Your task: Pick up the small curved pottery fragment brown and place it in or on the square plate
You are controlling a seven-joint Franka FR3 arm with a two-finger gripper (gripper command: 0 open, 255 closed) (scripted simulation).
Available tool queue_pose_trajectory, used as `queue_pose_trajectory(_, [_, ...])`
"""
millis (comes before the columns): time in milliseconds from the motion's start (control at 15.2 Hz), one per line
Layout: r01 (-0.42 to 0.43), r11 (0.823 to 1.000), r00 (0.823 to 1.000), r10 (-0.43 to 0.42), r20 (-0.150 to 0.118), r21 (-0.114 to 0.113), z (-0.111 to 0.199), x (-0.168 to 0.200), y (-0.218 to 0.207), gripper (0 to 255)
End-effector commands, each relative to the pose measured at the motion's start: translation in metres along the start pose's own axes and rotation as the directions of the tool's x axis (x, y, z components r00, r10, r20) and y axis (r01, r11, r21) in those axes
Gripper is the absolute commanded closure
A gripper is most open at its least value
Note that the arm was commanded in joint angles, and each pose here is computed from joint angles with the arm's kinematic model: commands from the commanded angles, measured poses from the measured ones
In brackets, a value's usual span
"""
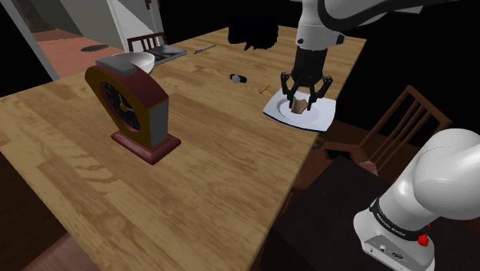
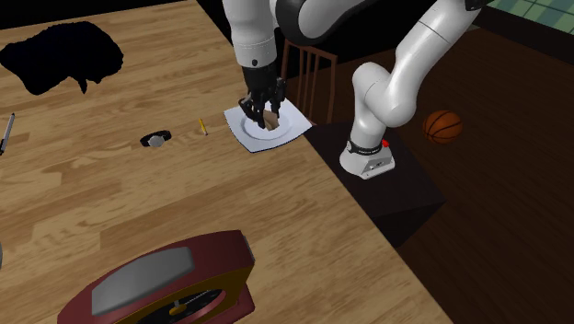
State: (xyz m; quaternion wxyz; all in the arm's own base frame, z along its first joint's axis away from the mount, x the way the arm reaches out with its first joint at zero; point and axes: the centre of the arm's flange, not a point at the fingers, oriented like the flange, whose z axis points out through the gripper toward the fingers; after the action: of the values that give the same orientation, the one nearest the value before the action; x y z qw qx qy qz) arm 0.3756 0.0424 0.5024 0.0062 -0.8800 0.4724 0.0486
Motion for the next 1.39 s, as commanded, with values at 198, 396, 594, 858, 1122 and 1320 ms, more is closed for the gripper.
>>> queue_pose_trajectory(198, [0.0,1.0,1.0,0.0,0.0,0.0,0.0,0.0,0.0,0])
queue_pose_trajectory(396, [0.0,1.0,1.0,0.0,0.0,0.0,0.0,0.0,0.0,0])
queue_pose_trajectory(594, [0.0,1.0,1.0,0.0,0.0,0.0,-0.013,0.0,0.0,0])
queue_pose_trajectory(858, [0.0,1.0,1.0,0.0,0.0,0.0,-0.05,0.0,0.0,0])
queue_pose_trajectory(1122, [0.0,1.0,1.0,0.0,0.0,0.0,-0.05,0.0,0.0,0])
queue_pose_trajectory(1320, [0.0,1.0,1.0,0.0,0.0,0.0,-0.05,0.0,0.0,0])
